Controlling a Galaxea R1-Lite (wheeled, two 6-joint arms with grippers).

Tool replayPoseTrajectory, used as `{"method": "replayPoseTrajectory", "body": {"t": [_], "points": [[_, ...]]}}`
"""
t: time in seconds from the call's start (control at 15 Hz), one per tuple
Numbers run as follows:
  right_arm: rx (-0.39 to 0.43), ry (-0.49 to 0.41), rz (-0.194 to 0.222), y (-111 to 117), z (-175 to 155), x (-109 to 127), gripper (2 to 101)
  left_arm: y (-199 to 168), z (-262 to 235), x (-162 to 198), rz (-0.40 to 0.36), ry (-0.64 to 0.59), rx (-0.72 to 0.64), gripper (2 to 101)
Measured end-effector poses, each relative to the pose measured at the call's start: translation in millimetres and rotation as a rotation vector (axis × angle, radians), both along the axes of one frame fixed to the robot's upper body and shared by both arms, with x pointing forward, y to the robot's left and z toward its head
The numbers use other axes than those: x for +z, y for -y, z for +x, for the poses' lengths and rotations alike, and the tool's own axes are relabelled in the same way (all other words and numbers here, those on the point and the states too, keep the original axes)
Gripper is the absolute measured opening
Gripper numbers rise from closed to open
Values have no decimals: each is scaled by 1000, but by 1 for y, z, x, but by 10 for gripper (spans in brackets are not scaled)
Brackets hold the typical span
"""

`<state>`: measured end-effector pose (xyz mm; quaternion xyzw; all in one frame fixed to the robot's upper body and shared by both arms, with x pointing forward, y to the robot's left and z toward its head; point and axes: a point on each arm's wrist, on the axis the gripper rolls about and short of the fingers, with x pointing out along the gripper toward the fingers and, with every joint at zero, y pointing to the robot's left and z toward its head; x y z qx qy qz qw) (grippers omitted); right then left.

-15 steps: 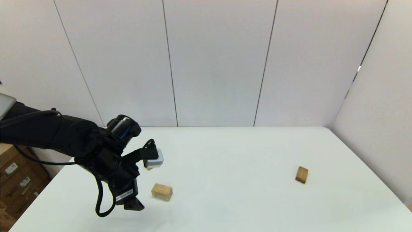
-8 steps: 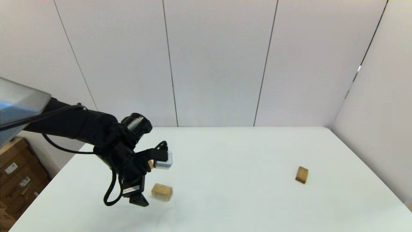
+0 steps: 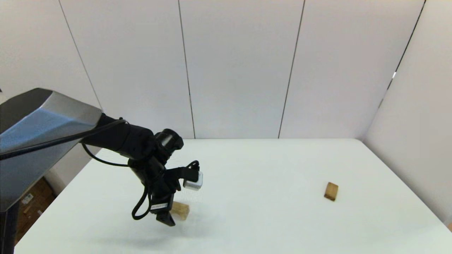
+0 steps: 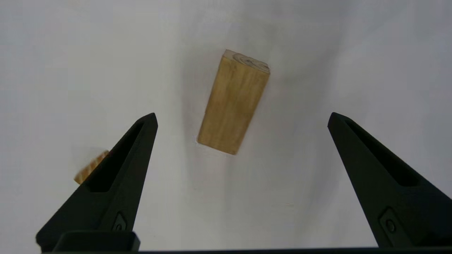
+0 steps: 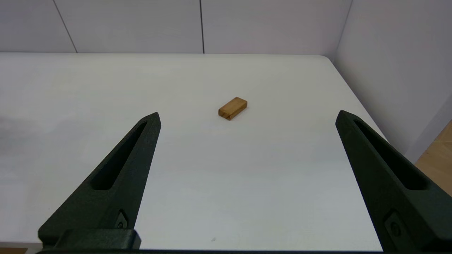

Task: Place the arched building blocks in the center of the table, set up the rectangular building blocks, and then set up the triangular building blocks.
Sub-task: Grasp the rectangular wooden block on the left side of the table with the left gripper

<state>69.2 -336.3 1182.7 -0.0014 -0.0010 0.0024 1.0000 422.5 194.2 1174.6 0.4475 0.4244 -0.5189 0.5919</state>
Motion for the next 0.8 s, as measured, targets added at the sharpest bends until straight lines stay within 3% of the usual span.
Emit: {"method": "replayPoseTrajectory", "body": {"t": [0.53, 0.8], "points": [[0, 0, 0, 0, 0, 0, 980, -4, 16, -15, 17, -37, -173, 978], [0, 0, 0, 0, 0, 0, 980, -3, 20, -24, 15, -47, -176, 978]]}}
